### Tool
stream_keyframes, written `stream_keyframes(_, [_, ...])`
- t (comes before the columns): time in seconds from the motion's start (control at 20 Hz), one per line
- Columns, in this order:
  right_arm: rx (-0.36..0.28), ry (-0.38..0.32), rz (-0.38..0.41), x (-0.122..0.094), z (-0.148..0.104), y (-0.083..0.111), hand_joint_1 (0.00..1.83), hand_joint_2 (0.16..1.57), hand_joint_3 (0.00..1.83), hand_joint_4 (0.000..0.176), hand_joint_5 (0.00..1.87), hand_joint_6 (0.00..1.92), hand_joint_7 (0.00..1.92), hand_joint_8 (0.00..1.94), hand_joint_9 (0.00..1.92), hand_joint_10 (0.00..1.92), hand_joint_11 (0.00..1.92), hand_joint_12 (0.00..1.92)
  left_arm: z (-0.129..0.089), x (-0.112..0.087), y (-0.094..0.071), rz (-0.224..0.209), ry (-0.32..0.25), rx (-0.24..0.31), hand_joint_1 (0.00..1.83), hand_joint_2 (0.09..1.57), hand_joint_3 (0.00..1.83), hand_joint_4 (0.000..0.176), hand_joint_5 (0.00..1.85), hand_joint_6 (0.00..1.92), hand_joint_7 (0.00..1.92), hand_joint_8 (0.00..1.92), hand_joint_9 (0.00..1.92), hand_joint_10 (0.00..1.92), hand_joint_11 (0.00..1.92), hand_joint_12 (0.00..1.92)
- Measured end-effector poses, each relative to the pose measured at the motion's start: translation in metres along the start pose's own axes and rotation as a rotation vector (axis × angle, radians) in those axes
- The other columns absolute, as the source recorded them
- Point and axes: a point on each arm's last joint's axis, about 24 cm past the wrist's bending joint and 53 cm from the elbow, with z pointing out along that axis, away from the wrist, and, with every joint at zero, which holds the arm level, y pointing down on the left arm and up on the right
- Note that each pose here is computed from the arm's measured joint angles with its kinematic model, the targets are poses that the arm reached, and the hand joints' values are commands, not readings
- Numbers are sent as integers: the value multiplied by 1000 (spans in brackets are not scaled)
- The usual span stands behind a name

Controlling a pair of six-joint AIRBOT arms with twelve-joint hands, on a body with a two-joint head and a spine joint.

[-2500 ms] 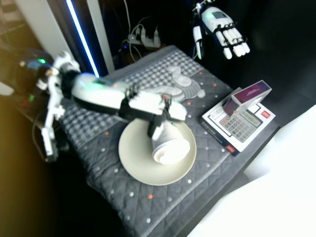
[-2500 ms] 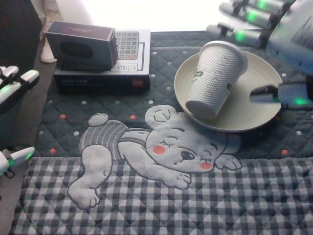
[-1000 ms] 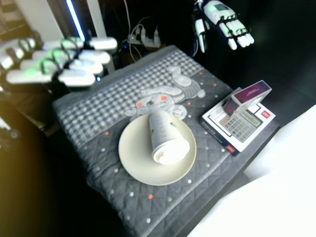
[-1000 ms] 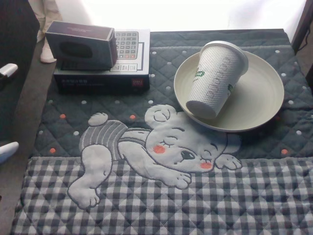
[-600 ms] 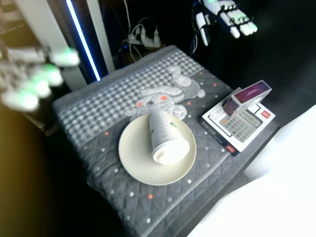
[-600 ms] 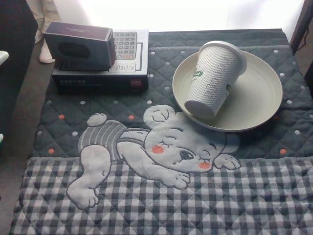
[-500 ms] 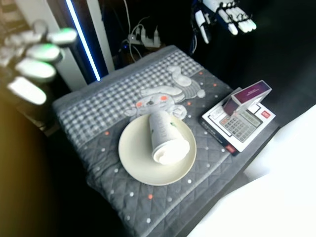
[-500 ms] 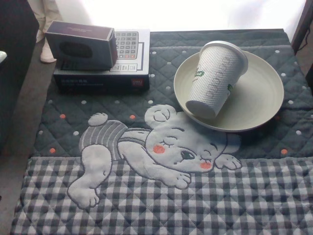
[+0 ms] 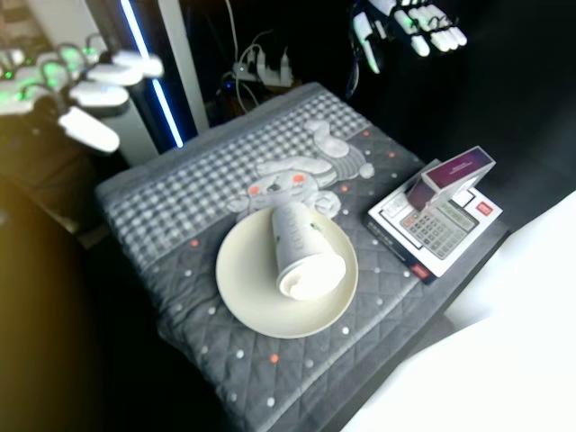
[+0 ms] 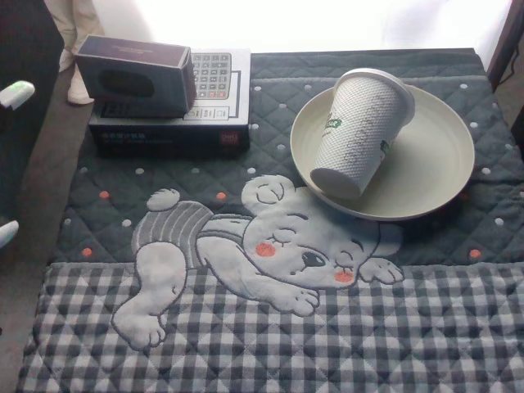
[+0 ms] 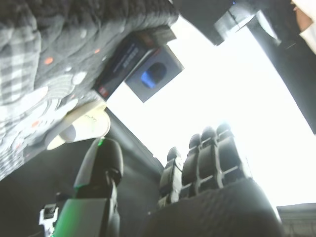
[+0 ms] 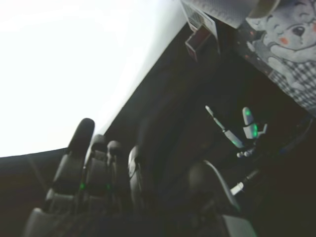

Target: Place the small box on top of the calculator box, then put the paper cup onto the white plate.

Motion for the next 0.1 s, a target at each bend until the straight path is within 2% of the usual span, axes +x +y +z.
stream_keyframes(0.05, [-3, 1, -12, 1, 0, 2, 0, 1192, 0, 73, 255, 132, 276, 20, 214, 70, 0, 748, 2, -6, -2, 22, -10, 14, 604, 1277, 3, 171, 0, 0, 0, 0, 0, 0, 0, 0])
stream_keyframes(0.1, [-8, 6, -15, 3, 0, 4, 0, 1180, 0, 83, 233, 463, 321, 6, 265, 53, 0, 854, 3, -10, -4, 34, -22, 18, 601, 1274, 1, 175, 0, 0, 0, 0, 0, 0, 0, 0])
